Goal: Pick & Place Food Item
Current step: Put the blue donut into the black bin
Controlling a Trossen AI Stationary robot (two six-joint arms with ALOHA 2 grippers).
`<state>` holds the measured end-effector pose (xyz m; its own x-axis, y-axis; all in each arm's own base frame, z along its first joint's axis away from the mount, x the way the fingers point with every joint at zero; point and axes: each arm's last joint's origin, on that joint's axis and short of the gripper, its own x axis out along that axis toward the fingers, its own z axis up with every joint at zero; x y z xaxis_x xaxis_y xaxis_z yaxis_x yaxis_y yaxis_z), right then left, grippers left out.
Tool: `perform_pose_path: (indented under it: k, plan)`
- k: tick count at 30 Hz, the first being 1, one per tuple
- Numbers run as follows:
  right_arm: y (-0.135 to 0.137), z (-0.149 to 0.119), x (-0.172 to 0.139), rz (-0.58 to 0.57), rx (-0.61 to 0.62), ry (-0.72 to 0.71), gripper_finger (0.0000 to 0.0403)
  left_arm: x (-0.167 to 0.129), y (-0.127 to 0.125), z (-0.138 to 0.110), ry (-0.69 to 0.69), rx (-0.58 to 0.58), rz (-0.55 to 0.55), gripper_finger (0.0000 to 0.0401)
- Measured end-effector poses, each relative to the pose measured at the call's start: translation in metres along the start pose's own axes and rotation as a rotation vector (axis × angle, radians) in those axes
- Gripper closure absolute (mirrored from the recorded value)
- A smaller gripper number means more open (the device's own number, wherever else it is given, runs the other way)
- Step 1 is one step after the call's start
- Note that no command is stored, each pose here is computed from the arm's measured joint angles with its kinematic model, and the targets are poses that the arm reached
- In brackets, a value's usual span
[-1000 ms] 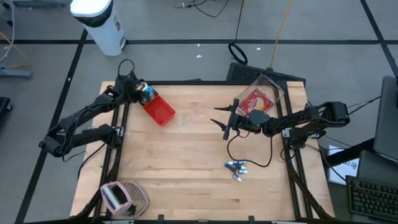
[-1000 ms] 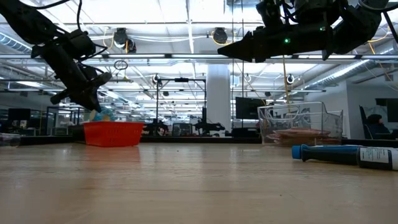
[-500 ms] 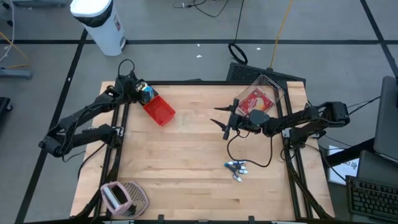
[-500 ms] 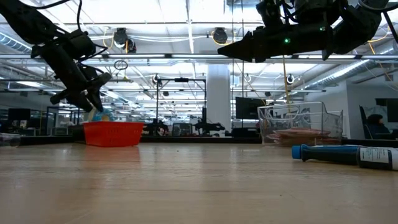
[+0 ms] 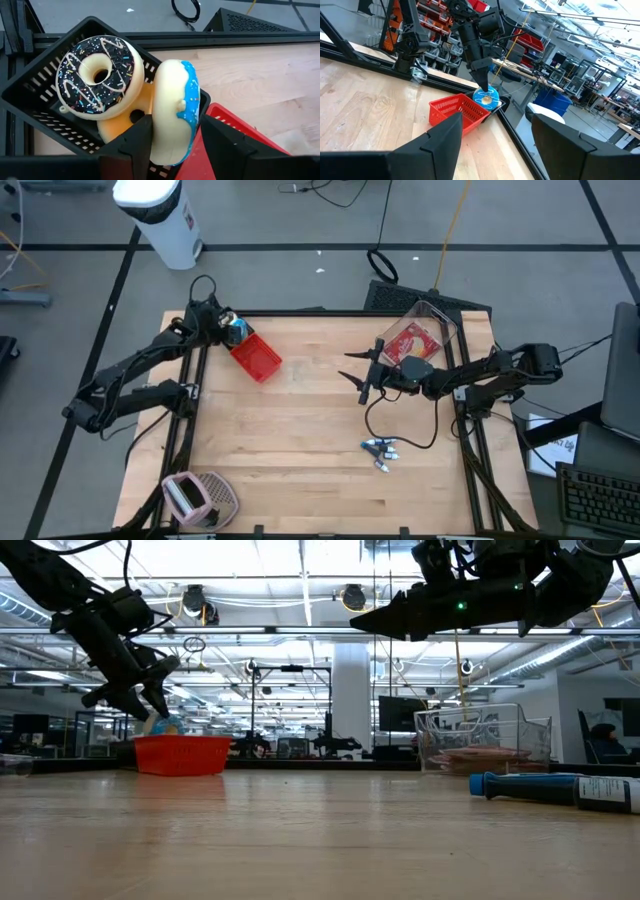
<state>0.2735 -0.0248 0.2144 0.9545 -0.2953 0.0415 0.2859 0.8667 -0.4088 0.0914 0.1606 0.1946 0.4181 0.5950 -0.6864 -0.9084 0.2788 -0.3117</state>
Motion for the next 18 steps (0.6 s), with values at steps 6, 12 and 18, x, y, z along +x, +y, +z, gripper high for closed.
perform_pose_path:
  k: [6, 12, 18]
  plan:
    - [0.0, 0.0, 0.0, 0.0, 0.0, 0.0, 0.0177, -0.0005, -0.0001, 0.0007, -0.01, -0.011, 0.004, 0.0231]
    - [0.0, 0.0, 0.0, 0.0, 0.0, 0.0, 0.0177, -0.0036, -0.0011, 0.0026, -0.039, -0.034, -0.003, 0.0231]
    - [0.0001, 0.0, 0.0, 0.001, 0.0, 0.0, 0.0177, -0.0076, -0.0043, 0.0025, -0.068, -0.016, 0.009, 0.0231]
